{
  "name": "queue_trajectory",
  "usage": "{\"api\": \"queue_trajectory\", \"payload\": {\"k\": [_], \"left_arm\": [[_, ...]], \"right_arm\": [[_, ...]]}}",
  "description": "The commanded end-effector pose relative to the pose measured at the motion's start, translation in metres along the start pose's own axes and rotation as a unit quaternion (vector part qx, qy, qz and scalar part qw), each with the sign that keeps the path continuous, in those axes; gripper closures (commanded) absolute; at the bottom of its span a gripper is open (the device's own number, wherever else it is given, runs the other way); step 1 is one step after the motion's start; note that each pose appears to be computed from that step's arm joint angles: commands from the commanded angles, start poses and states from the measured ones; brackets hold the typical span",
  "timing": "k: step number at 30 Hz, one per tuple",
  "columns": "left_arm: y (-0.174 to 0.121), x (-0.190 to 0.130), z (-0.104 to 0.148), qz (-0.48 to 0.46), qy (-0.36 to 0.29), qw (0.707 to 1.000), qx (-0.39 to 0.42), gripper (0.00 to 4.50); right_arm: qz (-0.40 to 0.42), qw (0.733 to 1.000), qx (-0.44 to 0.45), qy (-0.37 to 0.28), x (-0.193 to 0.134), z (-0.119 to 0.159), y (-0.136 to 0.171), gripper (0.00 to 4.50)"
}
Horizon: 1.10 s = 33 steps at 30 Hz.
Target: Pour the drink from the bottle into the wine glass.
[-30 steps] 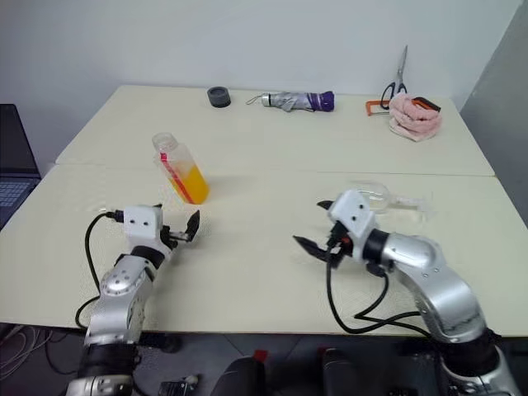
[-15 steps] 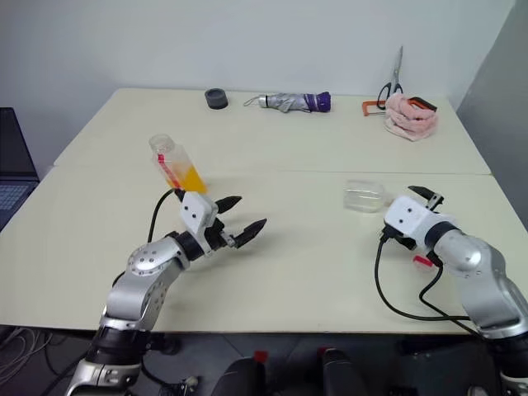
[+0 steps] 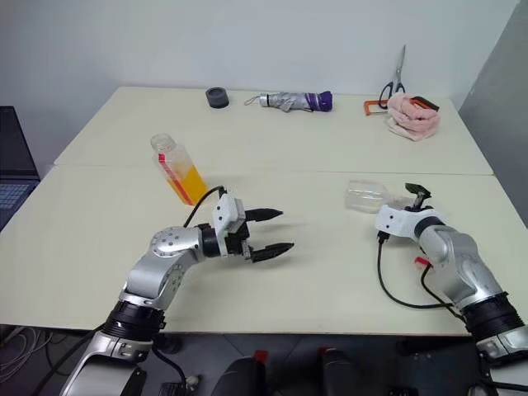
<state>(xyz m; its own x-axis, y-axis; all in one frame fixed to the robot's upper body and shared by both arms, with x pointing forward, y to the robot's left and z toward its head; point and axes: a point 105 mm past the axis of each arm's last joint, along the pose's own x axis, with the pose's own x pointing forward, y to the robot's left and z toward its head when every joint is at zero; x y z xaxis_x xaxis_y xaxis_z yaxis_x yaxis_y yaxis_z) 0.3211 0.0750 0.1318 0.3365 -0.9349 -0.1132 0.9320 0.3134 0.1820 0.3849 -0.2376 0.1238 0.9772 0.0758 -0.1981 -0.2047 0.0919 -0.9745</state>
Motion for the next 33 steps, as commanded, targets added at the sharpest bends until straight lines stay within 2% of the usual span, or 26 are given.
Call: {"api": "queue_trajectory", "payload": {"k": [1,7,12,13,15,17,20,21,24,27,30,33], "left_arm": [[0.001,0.004,0.013,-0.008,-0.012,1.0,0.026,0.0],[0.005,0.005,0.014,0.003,-0.012,1.0,0.024,0.0],[0.008,0.002,0.012,0.021,-0.012,1.0,0.011,0.0],[0.009,0.0,0.011,0.028,-0.011,1.0,0.008,0.0],[0.011,-0.004,0.009,0.042,-0.009,0.999,0.003,0.0],[0.016,-0.014,0.006,0.071,-0.007,0.997,-0.014,0.0],[0.023,-0.033,0.0,0.114,-0.002,0.993,-0.041,0.0],[0.024,-0.038,-0.002,0.123,0.001,0.991,-0.048,0.0],[0.026,-0.053,-0.004,0.142,0.013,0.988,-0.056,0.0],[0.028,-0.062,-0.002,0.153,0.018,0.987,-0.054,0.0],[0.029,-0.067,0.002,0.158,0.02,0.986,-0.052,0.0],[0.029,-0.072,0.005,0.16,0.02,0.985,-0.053,0.0]], "right_arm": [[-0.038,0.999,-0.033,0.007,0.005,-0.001,-0.018,0.37],[-0.038,0.998,-0.041,0.022,0.012,-0.006,-0.009,2.39],[-0.052,0.998,-0.021,0.013,0.013,0.001,-0.007,4.21],[-0.063,0.998,-0.013,0.005,0.013,0.006,-0.012,4.42],[-0.082,0.997,0.003,-0.009,0.012,0.015,-0.021,4.42],[-0.118,0.99,0.052,-0.049,0.009,0.036,-0.035,4.42],[-0.141,0.965,0.193,-0.109,0.007,0.07,-0.042,4.42],[-0.129,0.951,0.244,-0.137,0.008,0.085,-0.038,4.42],[-0.082,0.875,0.427,-0.214,0.014,0.134,-0.025,4.42],[-0.025,0.817,0.523,-0.241,0.027,0.167,-0.008,4.42],[0.022,0.789,0.562,-0.246,0.038,0.188,0.011,4.42],[0.049,0.781,0.571,-0.246,0.044,0.194,0.024,4.42]]}}
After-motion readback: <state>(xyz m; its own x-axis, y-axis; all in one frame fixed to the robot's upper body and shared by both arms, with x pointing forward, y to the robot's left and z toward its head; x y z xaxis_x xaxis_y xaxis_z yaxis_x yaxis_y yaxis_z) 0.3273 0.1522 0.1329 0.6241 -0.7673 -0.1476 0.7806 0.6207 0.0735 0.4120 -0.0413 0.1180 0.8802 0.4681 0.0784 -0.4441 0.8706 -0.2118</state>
